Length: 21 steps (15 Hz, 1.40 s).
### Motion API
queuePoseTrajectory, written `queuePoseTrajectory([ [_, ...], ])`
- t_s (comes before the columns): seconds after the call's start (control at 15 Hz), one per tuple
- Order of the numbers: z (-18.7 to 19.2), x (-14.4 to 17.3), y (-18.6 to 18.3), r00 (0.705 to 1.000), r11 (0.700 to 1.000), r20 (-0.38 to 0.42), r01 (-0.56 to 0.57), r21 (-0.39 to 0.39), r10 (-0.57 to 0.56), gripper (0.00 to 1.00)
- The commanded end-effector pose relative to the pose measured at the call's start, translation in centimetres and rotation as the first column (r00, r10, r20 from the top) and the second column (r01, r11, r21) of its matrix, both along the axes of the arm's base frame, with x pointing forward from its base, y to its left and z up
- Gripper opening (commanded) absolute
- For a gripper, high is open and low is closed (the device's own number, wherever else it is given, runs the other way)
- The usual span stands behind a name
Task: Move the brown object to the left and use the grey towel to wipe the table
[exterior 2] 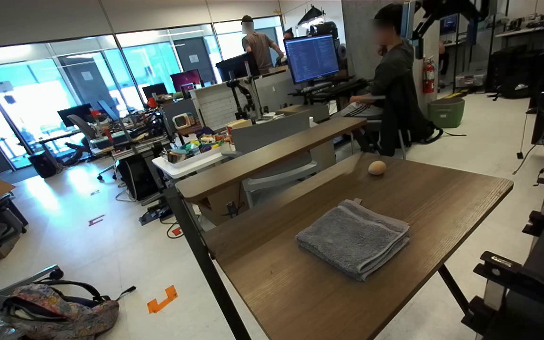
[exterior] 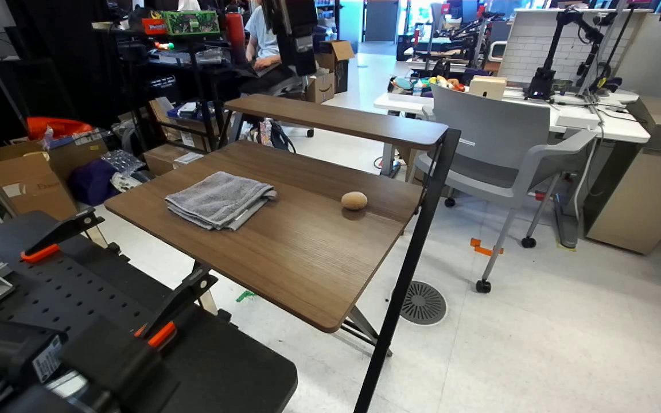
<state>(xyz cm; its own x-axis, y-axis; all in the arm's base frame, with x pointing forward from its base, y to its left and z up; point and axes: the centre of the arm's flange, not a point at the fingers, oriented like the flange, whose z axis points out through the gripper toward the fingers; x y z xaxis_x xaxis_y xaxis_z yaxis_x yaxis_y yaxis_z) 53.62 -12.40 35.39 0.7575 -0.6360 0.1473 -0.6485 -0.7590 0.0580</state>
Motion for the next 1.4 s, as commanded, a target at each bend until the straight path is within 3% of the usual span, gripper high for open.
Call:
queuePoseTrajectory([
  [0.0, -3.6, 5.3, 0.5, 0.998, 0.998, 0.026, 0.063, -0.019, -0.063, 1.00],
  [0.4, -10.3, 13.9, 0.9, 0.987, 0.992, -0.118, 0.095, -0.088, -0.106, 1.00],
  [0.47, -9.5, 9.1, 1.5, 0.994, 0.995, -0.068, 0.079, -0.054, -0.083, 1.00],
  [0.6, -11.0, 9.8, 1.6, 0.993, 0.995, -0.083, 0.076, -0.061, -0.081, 1.00],
  [0.87, -10.2, 9.6, 1.4, 0.994, 0.995, -0.074, 0.081, -0.062, -0.085, 1.00],
  [1.33, -11.7, 19.4, 2.0, 0.974, 0.963, -0.073, 0.225, 0.147, -0.217, 1.00],
])
